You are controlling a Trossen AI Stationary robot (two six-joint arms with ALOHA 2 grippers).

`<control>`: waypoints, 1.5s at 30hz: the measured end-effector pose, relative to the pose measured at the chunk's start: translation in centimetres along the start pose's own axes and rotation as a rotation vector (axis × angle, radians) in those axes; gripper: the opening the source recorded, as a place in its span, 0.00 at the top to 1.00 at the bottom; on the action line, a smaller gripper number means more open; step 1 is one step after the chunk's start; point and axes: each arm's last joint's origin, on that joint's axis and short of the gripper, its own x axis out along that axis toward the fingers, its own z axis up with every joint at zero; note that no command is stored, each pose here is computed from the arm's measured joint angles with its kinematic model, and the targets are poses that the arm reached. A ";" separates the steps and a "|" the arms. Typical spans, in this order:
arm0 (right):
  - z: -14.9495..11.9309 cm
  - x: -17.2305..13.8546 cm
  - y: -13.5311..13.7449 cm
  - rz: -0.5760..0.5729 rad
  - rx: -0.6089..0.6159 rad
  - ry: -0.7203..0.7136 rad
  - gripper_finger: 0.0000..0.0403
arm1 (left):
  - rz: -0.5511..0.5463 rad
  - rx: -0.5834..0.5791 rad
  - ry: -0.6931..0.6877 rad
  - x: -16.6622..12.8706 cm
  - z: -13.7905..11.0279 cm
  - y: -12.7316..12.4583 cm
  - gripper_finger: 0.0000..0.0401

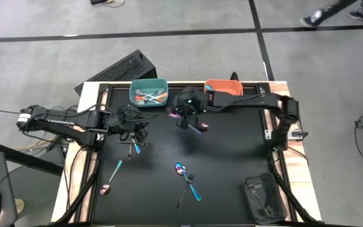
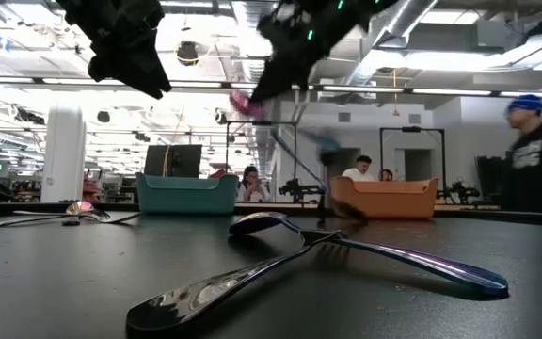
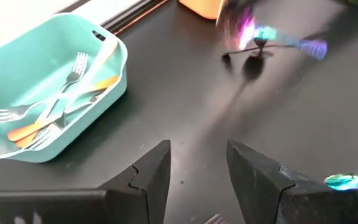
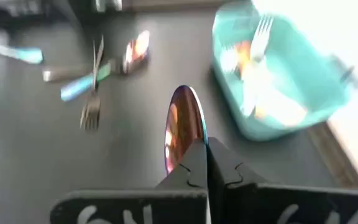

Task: Sort silverware by color (type)
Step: Put the purple spoon into the orange bin

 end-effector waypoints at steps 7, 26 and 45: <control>2.1 -4.8 -1.6 -0.245 -0.107 -0.096 0.99 | 0.017 -0.001 -0.007 0.2 0.2 0.3 0.64; -4.5 -3.3 -11.2 -0.285 -0.563 0.209 0.99 | 0.042 -0.235 -0.036 0.2 0.3 0.4 0.64; -6.8 -7.5 -18.9 -0.268 -0.395 0.165 0.95 | 0.106 -0.393 -0.129 0.5 0.2 0.5 0.64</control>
